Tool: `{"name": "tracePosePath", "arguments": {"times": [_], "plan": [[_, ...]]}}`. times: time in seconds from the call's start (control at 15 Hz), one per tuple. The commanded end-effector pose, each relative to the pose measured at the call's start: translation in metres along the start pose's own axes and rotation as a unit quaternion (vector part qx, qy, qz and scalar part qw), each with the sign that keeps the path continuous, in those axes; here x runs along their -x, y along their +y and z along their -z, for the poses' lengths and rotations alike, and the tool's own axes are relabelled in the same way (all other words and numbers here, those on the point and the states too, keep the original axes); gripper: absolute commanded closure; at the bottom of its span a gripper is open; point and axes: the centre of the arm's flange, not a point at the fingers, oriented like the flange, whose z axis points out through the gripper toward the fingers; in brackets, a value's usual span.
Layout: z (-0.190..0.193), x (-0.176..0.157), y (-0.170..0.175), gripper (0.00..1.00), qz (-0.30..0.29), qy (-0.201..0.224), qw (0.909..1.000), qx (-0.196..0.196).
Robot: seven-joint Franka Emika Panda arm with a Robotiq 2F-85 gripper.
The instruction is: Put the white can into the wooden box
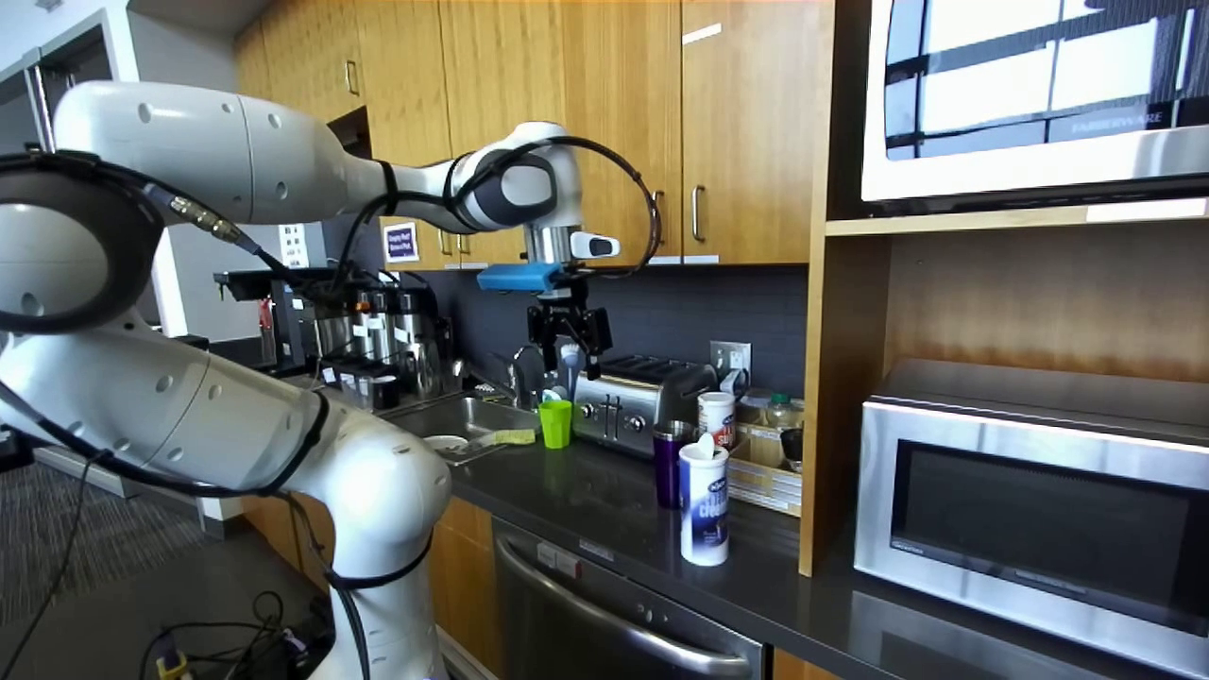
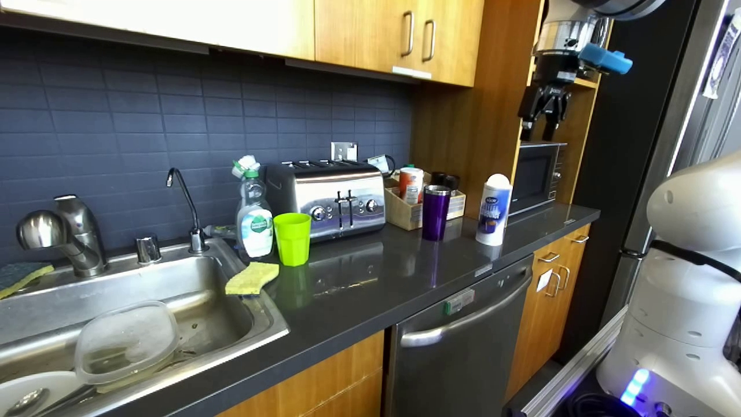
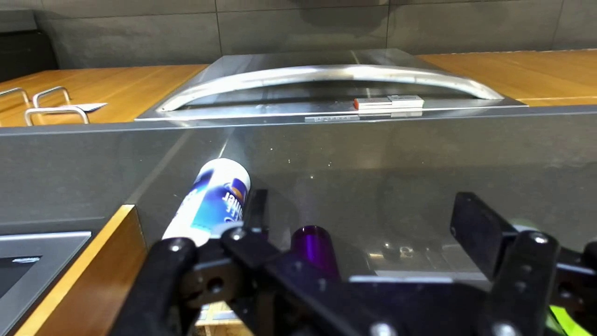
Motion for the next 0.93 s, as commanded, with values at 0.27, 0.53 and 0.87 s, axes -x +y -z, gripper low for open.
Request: {"name": "tracePosePath", "arguments": {"times": [0.27,0.53,0.87], "plan": [[0.014,0.029,0.023,0.00,-0.005,-0.008,0.9998,-0.015],[0.009,0.022,0.018,0.00,-0.009,-0.005,0.9997,-0.024],[0.009,0.023,0.018,0.00,-0.009,-0.005,0.9997,-0.024]]}}
